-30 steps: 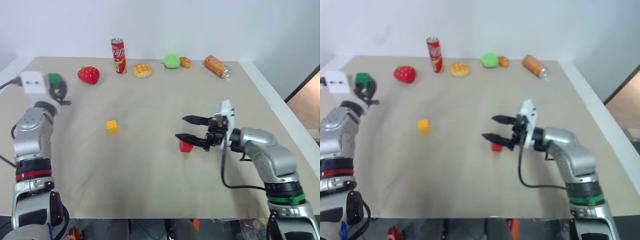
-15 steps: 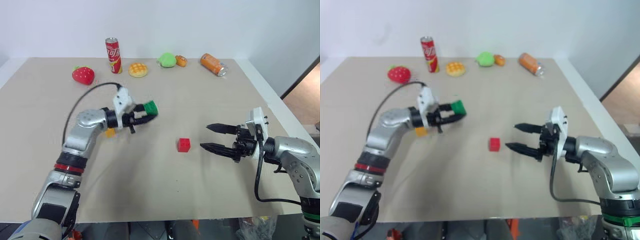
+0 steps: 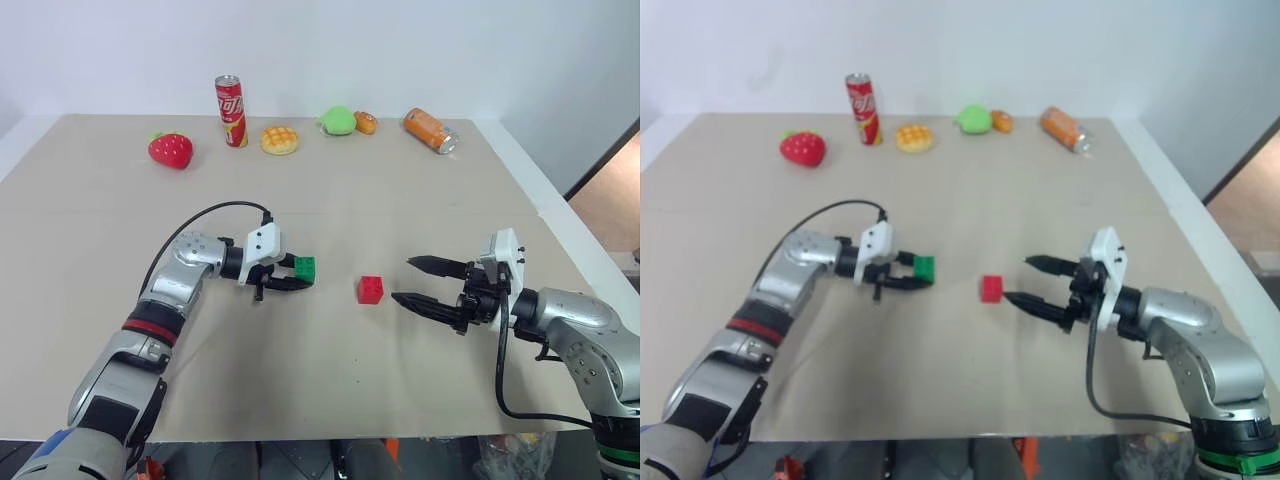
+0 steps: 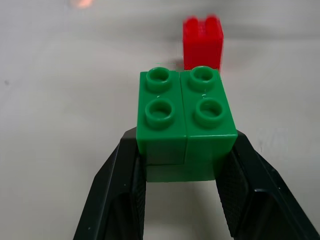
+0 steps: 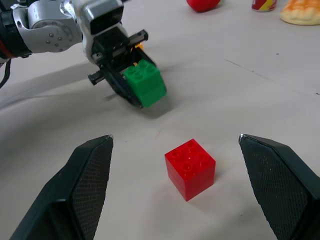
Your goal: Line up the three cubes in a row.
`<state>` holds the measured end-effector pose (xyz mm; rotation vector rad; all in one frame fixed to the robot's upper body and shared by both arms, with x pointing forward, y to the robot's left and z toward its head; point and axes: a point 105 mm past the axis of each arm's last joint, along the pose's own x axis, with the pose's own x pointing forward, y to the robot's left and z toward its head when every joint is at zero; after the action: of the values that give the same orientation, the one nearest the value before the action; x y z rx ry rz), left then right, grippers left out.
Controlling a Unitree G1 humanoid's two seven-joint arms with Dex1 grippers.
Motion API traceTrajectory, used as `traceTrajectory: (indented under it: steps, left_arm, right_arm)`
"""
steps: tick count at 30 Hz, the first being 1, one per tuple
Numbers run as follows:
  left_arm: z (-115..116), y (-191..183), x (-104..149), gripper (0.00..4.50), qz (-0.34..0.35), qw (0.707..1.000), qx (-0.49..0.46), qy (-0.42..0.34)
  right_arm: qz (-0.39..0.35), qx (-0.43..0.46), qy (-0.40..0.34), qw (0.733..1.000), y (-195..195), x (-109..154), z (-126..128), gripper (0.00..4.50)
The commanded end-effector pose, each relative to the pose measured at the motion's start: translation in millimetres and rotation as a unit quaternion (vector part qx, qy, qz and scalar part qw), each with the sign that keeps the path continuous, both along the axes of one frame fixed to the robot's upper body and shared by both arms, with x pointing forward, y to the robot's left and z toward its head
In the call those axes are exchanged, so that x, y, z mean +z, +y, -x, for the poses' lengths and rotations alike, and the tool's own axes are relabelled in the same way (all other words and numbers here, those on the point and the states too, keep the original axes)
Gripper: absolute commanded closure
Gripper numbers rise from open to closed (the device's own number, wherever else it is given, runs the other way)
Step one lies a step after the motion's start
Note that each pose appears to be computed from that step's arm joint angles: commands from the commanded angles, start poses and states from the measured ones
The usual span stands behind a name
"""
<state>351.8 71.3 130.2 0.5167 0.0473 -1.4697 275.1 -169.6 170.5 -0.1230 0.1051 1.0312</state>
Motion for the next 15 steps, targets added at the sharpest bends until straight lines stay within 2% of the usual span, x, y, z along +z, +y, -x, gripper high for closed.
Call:
traceTrajectory:
  steps: [1, 9, 15]
  left_arm:
    - [-1.9, -4.1, 10.0, 3.17, -0.006, 1.0, -0.02, -0.018]
    - [-1.0, -0.6, 3.3, 3.17, 0.012, 0.999, -0.027, 0.031]
    - [1.6, -13.7, -4.0, 3.17, 0.024, 0.998, -0.031, 0.055]
  right_arm:
    - [0.001, 0.012, -0.029, 1.0, 7.4, 10.0, 3.5, 0.32]
    - [0.0, 0.005, -0.032, 0.999, 7.3, 9.5, 5.8, 0.32]
    - [-0.001, 0.002, -0.031, 1.0, 7.9, 9.1, 6.6, 0.32]
